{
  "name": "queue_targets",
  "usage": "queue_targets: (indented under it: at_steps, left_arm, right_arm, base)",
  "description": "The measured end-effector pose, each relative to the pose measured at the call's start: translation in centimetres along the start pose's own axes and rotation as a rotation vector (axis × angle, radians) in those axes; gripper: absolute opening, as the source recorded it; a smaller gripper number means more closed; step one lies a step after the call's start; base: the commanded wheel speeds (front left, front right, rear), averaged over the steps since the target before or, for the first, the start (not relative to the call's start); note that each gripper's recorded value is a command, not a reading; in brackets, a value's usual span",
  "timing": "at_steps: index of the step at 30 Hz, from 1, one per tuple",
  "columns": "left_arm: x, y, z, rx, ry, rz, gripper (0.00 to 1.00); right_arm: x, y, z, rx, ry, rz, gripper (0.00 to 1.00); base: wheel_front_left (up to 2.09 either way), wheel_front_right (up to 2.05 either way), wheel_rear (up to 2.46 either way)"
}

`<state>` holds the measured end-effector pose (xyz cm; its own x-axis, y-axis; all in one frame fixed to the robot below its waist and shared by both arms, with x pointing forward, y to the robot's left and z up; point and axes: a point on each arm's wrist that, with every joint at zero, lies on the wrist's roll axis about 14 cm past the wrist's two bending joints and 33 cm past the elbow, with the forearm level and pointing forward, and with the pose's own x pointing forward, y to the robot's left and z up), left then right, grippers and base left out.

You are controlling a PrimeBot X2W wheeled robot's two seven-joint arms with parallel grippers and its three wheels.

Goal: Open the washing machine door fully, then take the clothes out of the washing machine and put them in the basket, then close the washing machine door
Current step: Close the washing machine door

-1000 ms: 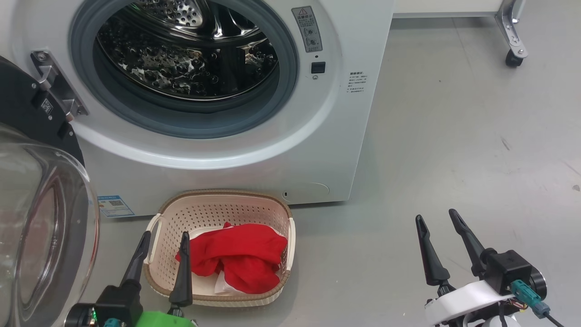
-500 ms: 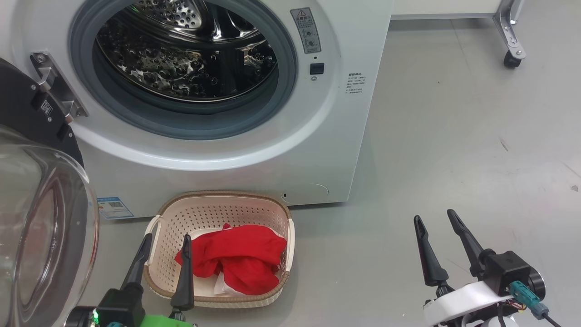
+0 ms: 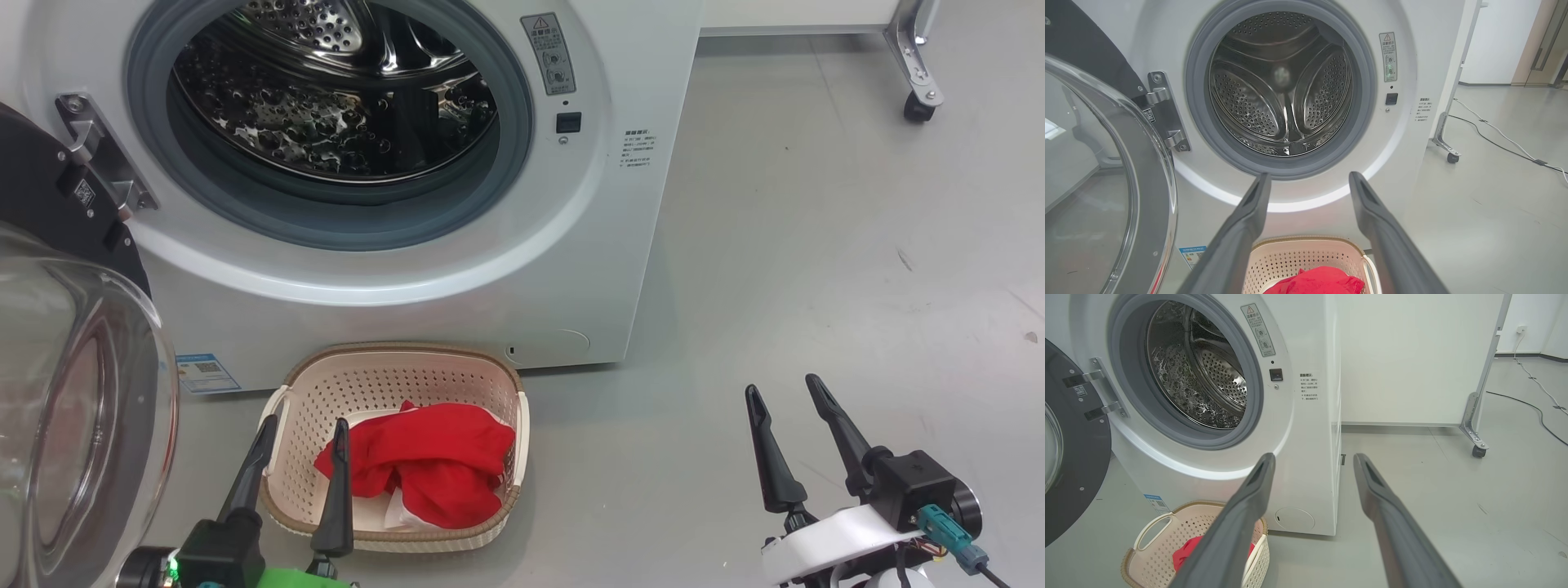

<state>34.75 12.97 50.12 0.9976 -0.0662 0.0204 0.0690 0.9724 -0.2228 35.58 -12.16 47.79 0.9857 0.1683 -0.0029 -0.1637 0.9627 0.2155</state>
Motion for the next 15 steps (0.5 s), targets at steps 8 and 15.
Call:
queue_targets:
  at_steps: [8,15]
  left_arm:
    - [0.01,-0.34,0.27,-0.001,-0.001,-0.01,1.0]
    - [-0.18,-0.55,0.17,-0.001,0.008,-0.016,1.0]
  right_arm:
    - [-0.04,0.0,0.08,0.0,-0.003,-0.001,1.0]
    - [-0.06,0.07,0.08,0.001,-0.003,0.001,1.0]
  base:
    - [-0.72,0.72,0.0]
    - [-1.02,1.02,0.0]
